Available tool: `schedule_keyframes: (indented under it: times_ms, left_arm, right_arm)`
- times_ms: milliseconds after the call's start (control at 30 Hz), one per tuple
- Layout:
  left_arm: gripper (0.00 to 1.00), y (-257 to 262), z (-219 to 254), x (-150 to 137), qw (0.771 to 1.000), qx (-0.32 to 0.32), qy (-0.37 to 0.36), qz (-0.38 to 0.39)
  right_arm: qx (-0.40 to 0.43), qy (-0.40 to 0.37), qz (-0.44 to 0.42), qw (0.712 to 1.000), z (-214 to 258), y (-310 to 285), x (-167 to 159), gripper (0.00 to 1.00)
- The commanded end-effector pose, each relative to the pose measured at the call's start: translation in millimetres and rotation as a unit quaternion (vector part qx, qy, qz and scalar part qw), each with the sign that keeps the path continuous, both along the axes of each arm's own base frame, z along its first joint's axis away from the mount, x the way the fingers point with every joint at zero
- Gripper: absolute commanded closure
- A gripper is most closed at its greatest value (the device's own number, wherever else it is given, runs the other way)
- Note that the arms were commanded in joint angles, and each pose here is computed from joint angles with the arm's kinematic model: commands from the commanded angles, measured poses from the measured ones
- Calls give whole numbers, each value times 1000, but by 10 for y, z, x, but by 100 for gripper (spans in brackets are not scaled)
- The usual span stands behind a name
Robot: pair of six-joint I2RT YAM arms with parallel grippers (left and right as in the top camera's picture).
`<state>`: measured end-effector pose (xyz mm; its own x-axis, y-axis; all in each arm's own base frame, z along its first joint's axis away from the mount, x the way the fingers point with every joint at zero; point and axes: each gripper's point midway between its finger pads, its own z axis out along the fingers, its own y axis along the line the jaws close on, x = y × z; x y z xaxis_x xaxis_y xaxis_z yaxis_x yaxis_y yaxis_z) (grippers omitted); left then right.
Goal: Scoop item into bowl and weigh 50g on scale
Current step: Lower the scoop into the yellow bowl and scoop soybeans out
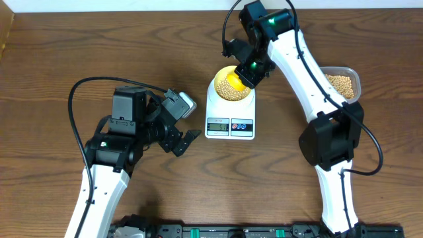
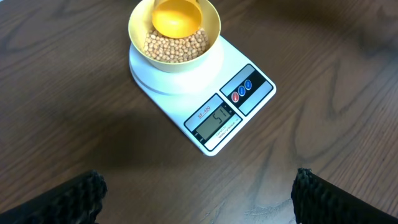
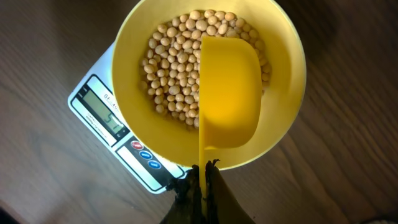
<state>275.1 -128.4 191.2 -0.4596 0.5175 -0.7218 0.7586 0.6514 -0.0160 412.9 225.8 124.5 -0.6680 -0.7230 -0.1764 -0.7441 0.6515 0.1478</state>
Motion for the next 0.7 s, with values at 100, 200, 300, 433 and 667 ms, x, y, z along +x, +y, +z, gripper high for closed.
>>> schedule_keyframes:
  times_ms: [100,200,300,433,667]
  left_arm:
    - [3,1,-5,-8,1000,0,-1,-5]
    - [2,1,-5,-8,1000,0,-1,-5]
    - [2,1,-5,-8,1000,0,-1,-5]
    - [2,1,-5,-8,1000,0,-1,-5]
    - [2,1,-4,-8,1000,0,-1,-5]
  right_arm:
    - [-8,13,9,1000,-130,31,-29,99]
    - [-10,15,10,1000,-162,65,-37,99]
    - [-13,11,8,1000,-182,84,-20,99]
    - [-15,13,11,1000,-203,100,-38,99]
    - [-29,2,14,999,-212,94,-16,99]
